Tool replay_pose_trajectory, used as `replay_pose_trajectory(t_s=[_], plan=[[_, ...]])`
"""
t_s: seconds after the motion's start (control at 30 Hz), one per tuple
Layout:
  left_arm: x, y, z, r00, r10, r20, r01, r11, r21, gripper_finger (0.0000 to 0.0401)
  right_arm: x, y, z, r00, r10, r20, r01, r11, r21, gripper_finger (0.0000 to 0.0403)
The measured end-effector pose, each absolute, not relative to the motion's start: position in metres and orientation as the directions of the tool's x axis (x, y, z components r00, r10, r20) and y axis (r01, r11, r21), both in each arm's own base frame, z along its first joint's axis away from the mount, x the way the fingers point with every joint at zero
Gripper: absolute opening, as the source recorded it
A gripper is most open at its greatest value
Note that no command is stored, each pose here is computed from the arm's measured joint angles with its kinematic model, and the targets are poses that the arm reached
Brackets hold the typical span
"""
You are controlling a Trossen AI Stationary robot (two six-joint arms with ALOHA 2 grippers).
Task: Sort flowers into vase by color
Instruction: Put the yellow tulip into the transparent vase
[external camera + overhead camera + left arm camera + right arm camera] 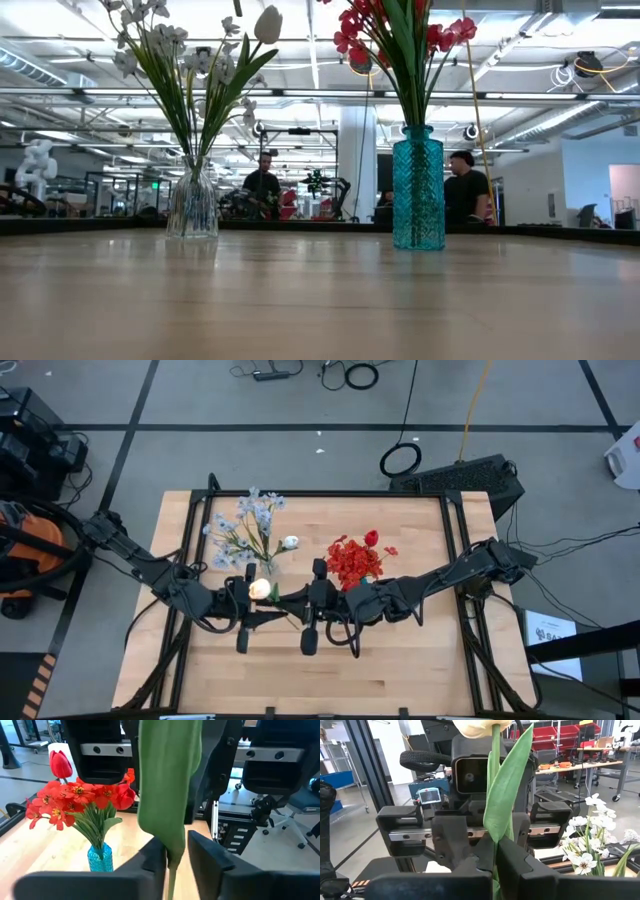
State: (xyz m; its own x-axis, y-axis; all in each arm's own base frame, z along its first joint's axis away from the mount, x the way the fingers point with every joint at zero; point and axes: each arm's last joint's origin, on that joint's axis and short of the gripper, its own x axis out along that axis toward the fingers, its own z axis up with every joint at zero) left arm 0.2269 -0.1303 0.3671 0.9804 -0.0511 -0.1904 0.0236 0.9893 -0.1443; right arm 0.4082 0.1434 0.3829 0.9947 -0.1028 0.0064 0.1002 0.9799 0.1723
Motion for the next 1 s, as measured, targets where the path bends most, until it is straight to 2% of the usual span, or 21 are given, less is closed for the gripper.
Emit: replay_pose_trajectory(t_s=[0.17, 0.23, 0.47, 0.67, 0.83, 1.0], plan=[[0.227, -0.130, 0.367, 0.980, -0.050, -0.190, 0.023, 0.989, -0.144, 0.0024, 0.408, 0.143, 0.383, 0.995, -0.101, 0.005, 0.099, 0.980, 0.172, 0.0000], [0.227, -0.130, 0.367, 0.980, -0.050, -0.190, 0.023, 0.989, -0.144, 0.0012, 0.408, 0.143, 0.383, 0.995, -0.101, 0.005, 0.098, 0.980, 0.172, 0.0001], [0.226, -0.130, 0.368, 0.981, -0.050, -0.188, 0.018, 0.985, -0.171, 0.0017, 0.401, 0.140, 0.389, 0.994, -0.104, -0.015, 0.105, 0.984, 0.141, 0.0044], [0.222, -0.128, 0.370, 0.981, -0.054, -0.188, 0.021, 0.985, -0.171, 0.0017, 0.368, 0.128, 0.411, 0.988, -0.104, -0.118, 0.116, 0.988, 0.105, 0.0091], [0.223, -0.129, 0.368, 0.978, -0.050, -0.203, 0.017, 0.987, -0.162, 0.0017, 0.327, 0.125, 0.426, 0.966, -0.054, -0.254, 0.125, 0.955, 0.271, 0.0101], [0.231, -0.133, 0.358, 0.971, -0.008, -0.240, -0.024, 0.992, -0.126, 0.0017, 0.291, 0.134, 0.433, 0.934, 0.036, -0.356, 0.102, 0.928, 0.360, 0.0084]])
